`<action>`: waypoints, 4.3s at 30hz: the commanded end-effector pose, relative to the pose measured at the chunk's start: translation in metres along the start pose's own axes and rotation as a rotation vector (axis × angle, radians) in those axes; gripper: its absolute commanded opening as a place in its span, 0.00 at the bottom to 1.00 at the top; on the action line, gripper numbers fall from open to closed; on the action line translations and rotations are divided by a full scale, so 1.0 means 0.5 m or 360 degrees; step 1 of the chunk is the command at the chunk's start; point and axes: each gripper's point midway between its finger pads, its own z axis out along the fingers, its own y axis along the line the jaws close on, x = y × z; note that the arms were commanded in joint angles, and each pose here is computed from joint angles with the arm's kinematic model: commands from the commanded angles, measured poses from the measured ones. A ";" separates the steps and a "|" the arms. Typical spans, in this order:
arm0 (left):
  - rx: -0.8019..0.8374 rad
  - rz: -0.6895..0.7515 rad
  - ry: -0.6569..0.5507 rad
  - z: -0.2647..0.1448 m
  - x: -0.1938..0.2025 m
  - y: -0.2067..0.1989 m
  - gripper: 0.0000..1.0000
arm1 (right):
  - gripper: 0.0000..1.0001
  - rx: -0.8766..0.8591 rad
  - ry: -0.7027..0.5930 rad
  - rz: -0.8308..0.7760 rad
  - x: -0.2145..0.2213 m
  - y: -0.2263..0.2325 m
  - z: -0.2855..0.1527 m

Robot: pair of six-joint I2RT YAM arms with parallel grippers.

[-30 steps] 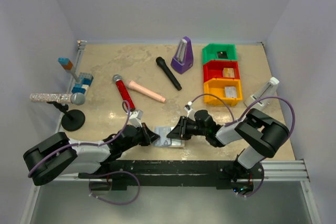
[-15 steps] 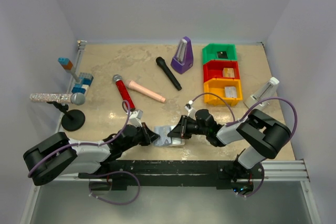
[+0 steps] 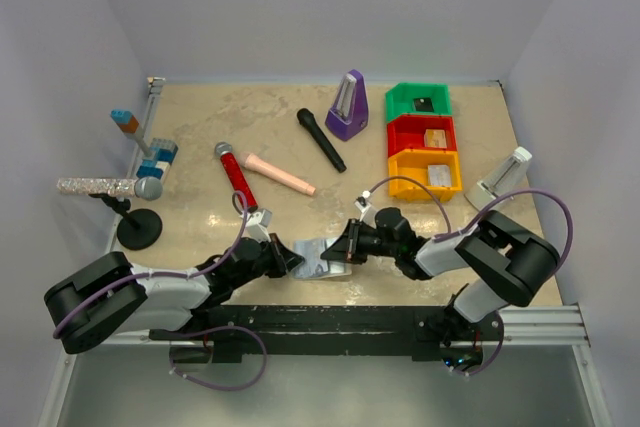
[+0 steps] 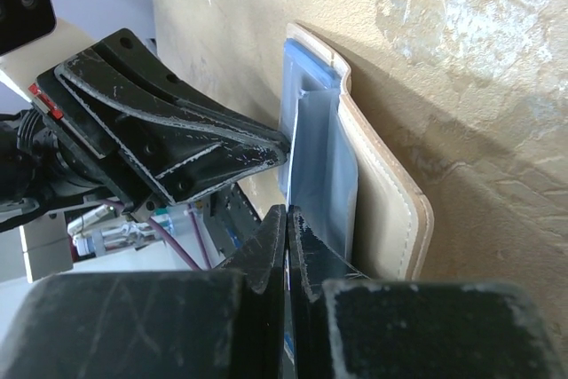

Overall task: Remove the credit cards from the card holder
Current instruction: Remove the credit card from the card holder, then place the credit card at the center of the board.

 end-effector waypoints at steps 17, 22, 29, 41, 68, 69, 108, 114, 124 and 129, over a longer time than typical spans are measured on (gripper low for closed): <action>-0.0366 0.0061 0.0086 -0.059 0.057 0.147 0.00 | 0.00 0.0111 -0.0021 -0.0303 -0.026 0.042 -0.058; -0.0375 0.0070 0.0045 -0.064 0.041 0.141 0.00 | 0.00 0.0158 -0.0059 -0.0393 -0.040 0.057 -0.082; -0.0277 0.0116 -0.0033 -0.075 -0.006 0.079 0.08 | 0.00 0.0209 -0.0021 -0.0560 -0.047 0.086 -0.114; 0.0295 0.0417 -0.0173 -0.152 -0.120 -0.162 0.70 | 0.00 -0.0041 0.0391 -0.0933 0.022 0.185 -0.194; 0.1325 0.0681 0.0227 -0.238 -0.031 -0.378 0.62 | 0.00 -0.0490 0.0797 -0.1186 0.131 0.280 -0.267; 0.1330 0.0680 0.0246 -0.237 -0.027 -0.377 0.61 | 0.00 -0.0493 0.0802 -0.1190 0.131 0.282 -0.267; 0.1366 0.0607 0.0315 -0.228 -0.009 -0.372 0.00 | 0.49 -0.0445 0.0790 -0.1222 0.119 0.288 -0.260; 0.1327 0.0551 0.0204 -0.223 -0.023 -0.362 0.00 | 0.61 -0.0343 0.0594 -0.1215 0.079 0.290 -0.254; 0.1167 0.0234 -0.0230 -0.219 -0.111 -0.335 0.00 | 0.66 -0.0243 -0.0117 -0.0909 -0.031 0.275 -0.264; 0.1131 0.0111 -0.0364 -0.225 -0.147 -0.332 0.00 | 0.67 -0.0279 -0.0186 -0.0798 -0.032 0.266 -0.259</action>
